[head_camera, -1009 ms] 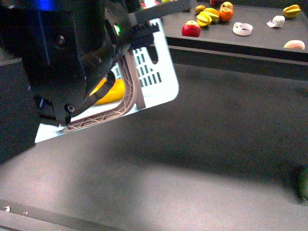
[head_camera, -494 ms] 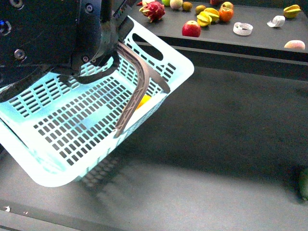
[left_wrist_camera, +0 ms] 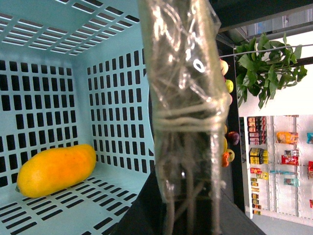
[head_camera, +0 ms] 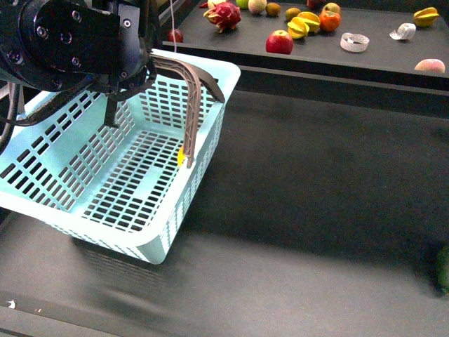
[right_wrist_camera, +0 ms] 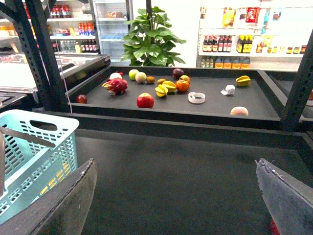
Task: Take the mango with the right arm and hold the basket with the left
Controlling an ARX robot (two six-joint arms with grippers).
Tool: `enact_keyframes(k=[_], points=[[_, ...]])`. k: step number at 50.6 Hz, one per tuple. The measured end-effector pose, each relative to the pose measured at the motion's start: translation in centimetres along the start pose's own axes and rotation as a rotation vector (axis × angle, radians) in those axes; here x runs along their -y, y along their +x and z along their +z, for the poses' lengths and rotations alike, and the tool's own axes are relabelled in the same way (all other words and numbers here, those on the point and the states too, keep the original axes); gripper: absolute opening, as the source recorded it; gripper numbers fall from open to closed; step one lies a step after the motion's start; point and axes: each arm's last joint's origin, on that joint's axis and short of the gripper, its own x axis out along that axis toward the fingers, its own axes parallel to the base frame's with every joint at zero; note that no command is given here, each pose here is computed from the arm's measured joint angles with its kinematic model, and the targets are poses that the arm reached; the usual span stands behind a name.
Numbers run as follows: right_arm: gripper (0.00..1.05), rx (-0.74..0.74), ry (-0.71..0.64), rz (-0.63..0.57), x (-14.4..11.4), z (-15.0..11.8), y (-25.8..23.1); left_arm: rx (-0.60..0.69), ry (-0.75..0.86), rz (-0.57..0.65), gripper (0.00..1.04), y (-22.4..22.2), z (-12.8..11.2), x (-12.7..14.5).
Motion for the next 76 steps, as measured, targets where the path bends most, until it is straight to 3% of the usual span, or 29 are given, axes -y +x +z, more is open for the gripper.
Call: enact_keyframes(k=[22, 38, 48, 69, 76], points=[[0.97, 0.0, 0.0, 0.001, 0.0, 0.0, 0.0, 0.027, -0.039, 0.049, 0.08, 2.0, 0.3, 0.0], [0.97, 0.0, 0.0, 0.0, 0.0, 0.0, 0.0, 0.063, 0.011, 0.088, 0.66, 1.5, 0.5, 0.2], [0.97, 0.0, 0.0, 0.0, 0.0, 0.0, 0.0, 0.077, 0.072, 0.027, 1.0, -1.4, 1.7, 1.4], [0.97, 0.0, 0.0, 0.0, 0.0, 0.0, 0.0, 0.218, 0.324, -0.096, 0.99, -9.1, 8.1, 0.4], [0.97, 0.0, 0.0, 0.0, 0.0, 0.0, 0.0, 0.258, 0.424, -0.097, 0.99, -12.3, 10.3, -1.3]])
